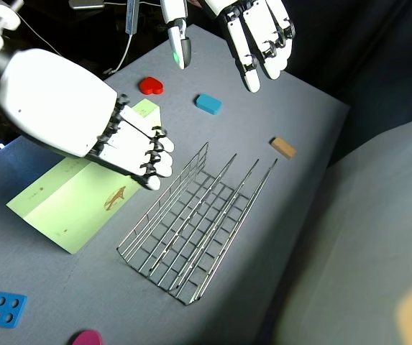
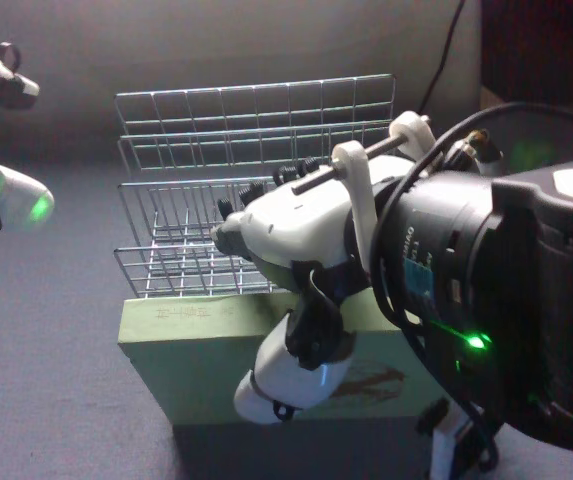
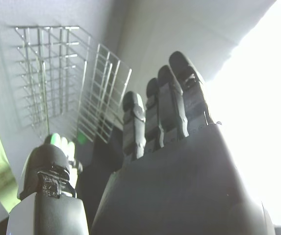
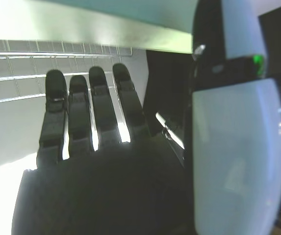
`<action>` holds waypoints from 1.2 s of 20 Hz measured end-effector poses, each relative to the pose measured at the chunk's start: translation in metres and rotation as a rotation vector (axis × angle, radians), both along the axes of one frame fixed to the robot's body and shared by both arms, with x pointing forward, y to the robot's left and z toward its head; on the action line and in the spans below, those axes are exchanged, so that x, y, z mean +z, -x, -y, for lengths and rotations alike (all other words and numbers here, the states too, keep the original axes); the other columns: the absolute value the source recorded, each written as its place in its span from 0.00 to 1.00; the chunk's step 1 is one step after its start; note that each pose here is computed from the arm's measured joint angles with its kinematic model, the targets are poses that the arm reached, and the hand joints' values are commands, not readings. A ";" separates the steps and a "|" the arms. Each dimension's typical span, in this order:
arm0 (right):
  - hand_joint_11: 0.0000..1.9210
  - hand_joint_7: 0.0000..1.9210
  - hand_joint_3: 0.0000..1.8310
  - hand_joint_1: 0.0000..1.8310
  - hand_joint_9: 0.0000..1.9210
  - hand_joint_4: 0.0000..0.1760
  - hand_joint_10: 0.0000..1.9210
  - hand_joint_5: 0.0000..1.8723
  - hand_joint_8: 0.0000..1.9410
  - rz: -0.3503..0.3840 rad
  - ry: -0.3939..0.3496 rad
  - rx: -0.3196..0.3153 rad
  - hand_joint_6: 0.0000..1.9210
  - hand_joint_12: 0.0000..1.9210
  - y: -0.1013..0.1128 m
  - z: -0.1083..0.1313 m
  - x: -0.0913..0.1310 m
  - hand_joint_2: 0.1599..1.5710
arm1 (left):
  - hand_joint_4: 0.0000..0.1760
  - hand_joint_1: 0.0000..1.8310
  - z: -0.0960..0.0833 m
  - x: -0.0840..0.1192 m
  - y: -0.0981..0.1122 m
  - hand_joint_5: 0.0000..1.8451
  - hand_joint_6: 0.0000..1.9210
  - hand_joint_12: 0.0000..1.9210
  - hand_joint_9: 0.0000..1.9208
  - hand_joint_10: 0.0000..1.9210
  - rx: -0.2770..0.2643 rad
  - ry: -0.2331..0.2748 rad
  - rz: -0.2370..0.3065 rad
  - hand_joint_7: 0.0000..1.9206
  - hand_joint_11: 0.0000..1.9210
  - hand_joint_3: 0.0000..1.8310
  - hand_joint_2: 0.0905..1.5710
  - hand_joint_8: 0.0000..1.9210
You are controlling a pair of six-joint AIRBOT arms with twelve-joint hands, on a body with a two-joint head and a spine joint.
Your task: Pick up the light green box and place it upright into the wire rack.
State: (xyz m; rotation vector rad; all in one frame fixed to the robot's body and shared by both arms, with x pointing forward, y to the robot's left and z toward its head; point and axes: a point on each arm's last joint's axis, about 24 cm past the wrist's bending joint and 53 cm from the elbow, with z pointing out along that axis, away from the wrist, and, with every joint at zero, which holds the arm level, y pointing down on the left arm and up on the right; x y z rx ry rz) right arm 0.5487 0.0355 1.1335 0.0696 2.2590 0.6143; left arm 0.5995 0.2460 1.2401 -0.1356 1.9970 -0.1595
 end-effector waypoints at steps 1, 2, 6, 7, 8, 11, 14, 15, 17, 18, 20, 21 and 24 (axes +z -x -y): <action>0.00 0.06 0.00 0.42 0.04 0.10 0.00 0.07 0.00 0.001 0.002 -0.003 0.00 0.26 -0.001 0.001 0.000 0.52 | 0.44 0.12 -0.001 0.000 0.000 0.11 0.00 0.26 0.06 0.00 0.002 0.001 0.000 0.06 0.00 0.00 0.73 0.00; 0.00 0.06 0.00 0.42 0.05 0.10 0.00 0.07 0.00 0.006 0.002 0.000 0.00 0.27 -0.001 0.000 0.001 0.52 | 0.44 0.12 -0.001 0.000 0.000 0.11 0.00 0.26 0.06 0.00 0.002 0.001 0.000 0.06 0.00 0.00 0.73 0.00; 0.00 0.12 0.00 0.43 0.09 0.00 0.01 0.12 0.01 0.004 0.012 0.003 0.01 0.38 0.000 0.002 -0.005 0.54 | 0.44 0.12 -0.001 0.000 0.000 0.11 0.00 0.27 0.06 0.00 0.002 0.001 0.000 0.06 0.00 0.00 0.73 0.00; 0.00 0.13 0.00 0.43 0.11 0.00 0.01 0.14 0.01 0.005 0.015 0.004 0.01 0.41 0.000 0.002 -0.006 0.55 | 0.44 0.12 -0.001 0.000 0.000 0.11 0.00 0.27 0.06 0.00 0.003 0.001 0.000 0.06 0.00 0.00 0.73 0.00; 0.00 0.17 0.00 0.44 0.16 0.00 0.02 0.18 0.01 0.004 0.017 0.003 0.01 0.52 0.000 0.003 -0.007 0.56 | 0.44 0.12 -0.001 0.000 0.000 0.11 0.00 0.27 0.06 0.00 0.002 0.001 0.000 0.06 0.00 0.00 0.73 0.00; 0.05 0.28 0.00 0.49 0.25 0.00 0.02 0.27 0.01 0.019 0.017 0.006 0.01 0.62 -0.002 0.002 -0.005 0.57 | 0.44 0.12 -0.001 0.000 0.000 0.11 0.00 0.26 0.06 0.00 0.002 0.001 0.000 0.06 0.00 0.00 0.73 0.00; 0.18 0.44 0.00 0.55 0.41 0.00 0.04 0.40 0.01 0.024 0.019 0.007 0.02 0.65 -0.003 0.002 -0.004 0.64 | 0.44 0.12 -0.001 -0.001 0.000 0.11 0.00 0.26 0.06 0.00 0.004 0.001 -0.002 0.06 0.00 0.00 0.73 0.00; 0.21 0.47 0.00 0.56 0.45 0.00 0.06 0.44 0.02 0.026 0.020 0.007 0.03 0.66 -0.003 0.002 -0.004 0.65 | 0.44 0.12 -0.001 -0.001 0.000 0.11 0.00 0.26 0.06 0.00 0.004 0.001 -0.002 0.06 0.00 0.00 0.73 0.00; 0.29 0.55 0.00 0.60 0.49 0.00 0.17 0.48 0.01 0.035 0.024 0.011 0.55 0.72 -0.004 0.003 -0.004 0.70 | 0.44 0.12 -0.002 -0.001 0.000 0.11 0.00 0.25 0.06 0.00 0.004 0.000 -0.002 0.06 0.00 0.00 0.73 0.00; 0.32 0.53 0.00 0.65 0.49 0.00 0.24 0.46 0.41 0.038 0.028 0.012 0.57 0.75 -0.004 0.003 -0.003 0.69 | 0.44 0.12 -0.002 -0.001 0.000 0.11 0.00 0.24 0.06 0.00 0.004 0.000 -0.002 0.06 0.00 0.00 0.73 0.00; 0.35 0.53 0.00 0.66 0.45 0.00 0.46 0.47 0.53 0.037 0.033 0.014 0.55 0.78 -0.004 0.004 -0.006 0.69 | 0.43 0.12 -0.002 -0.001 0.000 0.11 0.00 0.24 0.06 0.00 0.005 0.000 -0.003 0.06 0.00 0.00 0.73 0.00; 0.36 0.52 0.00 0.73 0.44 0.00 0.66 0.47 0.51 0.038 0.031 0.016 0.52 0.79 -0.004 0.004 -0.005 0.69 | 0.43 0.12 -0.002 -0.001 0.001 0.11 0.00 0.24 0.06 0.00 0.006 -0.001 -0.004 0.06 0.00 0.00 0.73 0.00; 0.37 0.52 0.00 0.73 0.44 0.00 0.70 0.48 0.52 0.041 0.047 0.015 0.49 0.80 -0.003 0.011 -0.002 0.69 | 0.42 0.12 -0.004 -0.002 0.001 0.11 0.00 0.25 0.06 0.00 0.013 -0.004 -0.009 0.06 0.00 0.00 0.74 0.00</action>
